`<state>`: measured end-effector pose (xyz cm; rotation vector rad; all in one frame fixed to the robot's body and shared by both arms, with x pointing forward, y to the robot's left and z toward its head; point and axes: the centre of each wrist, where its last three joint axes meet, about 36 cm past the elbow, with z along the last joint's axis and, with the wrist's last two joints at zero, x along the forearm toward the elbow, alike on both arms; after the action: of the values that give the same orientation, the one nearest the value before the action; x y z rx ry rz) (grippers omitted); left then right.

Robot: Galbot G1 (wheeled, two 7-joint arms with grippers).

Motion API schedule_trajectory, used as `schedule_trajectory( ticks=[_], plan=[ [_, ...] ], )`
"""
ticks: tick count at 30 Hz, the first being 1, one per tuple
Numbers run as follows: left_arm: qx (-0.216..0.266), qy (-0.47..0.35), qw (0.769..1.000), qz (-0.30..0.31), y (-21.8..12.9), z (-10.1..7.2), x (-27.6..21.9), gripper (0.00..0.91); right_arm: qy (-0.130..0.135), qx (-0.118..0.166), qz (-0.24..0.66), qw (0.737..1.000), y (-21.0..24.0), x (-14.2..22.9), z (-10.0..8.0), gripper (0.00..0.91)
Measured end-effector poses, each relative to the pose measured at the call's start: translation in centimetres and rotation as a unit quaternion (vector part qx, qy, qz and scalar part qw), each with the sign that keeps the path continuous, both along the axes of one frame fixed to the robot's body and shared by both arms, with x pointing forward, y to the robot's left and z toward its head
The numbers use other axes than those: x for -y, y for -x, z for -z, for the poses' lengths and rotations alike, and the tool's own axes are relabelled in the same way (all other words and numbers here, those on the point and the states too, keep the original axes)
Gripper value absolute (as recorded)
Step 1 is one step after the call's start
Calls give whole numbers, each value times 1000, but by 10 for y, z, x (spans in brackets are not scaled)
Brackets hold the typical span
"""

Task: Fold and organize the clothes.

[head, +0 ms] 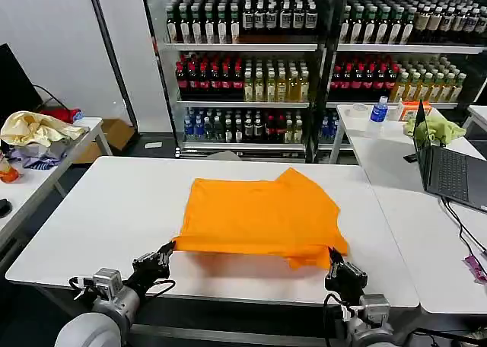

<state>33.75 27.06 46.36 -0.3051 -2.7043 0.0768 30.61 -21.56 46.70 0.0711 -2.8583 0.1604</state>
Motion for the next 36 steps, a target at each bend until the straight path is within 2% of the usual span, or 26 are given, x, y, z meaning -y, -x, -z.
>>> schedule_trajectory(
  ticks=[19,32,34,36],
  plan=[
    [-9,-11,1000,13,-74,29,5,10,36,13,-27,999,-95,-3,12,0],
    [-8,-27,999,16,-109,38,14,10,57,4,-17,998,-127,-3,34,0],
    [-9,-27,999,14,-112,39,14,20,59,2,-15,998,-129,-3,37,0],
    [-9,-28,999,13,-113,40,15,91,61,0,-14,998,-131,-4,40,0]
  ],
)
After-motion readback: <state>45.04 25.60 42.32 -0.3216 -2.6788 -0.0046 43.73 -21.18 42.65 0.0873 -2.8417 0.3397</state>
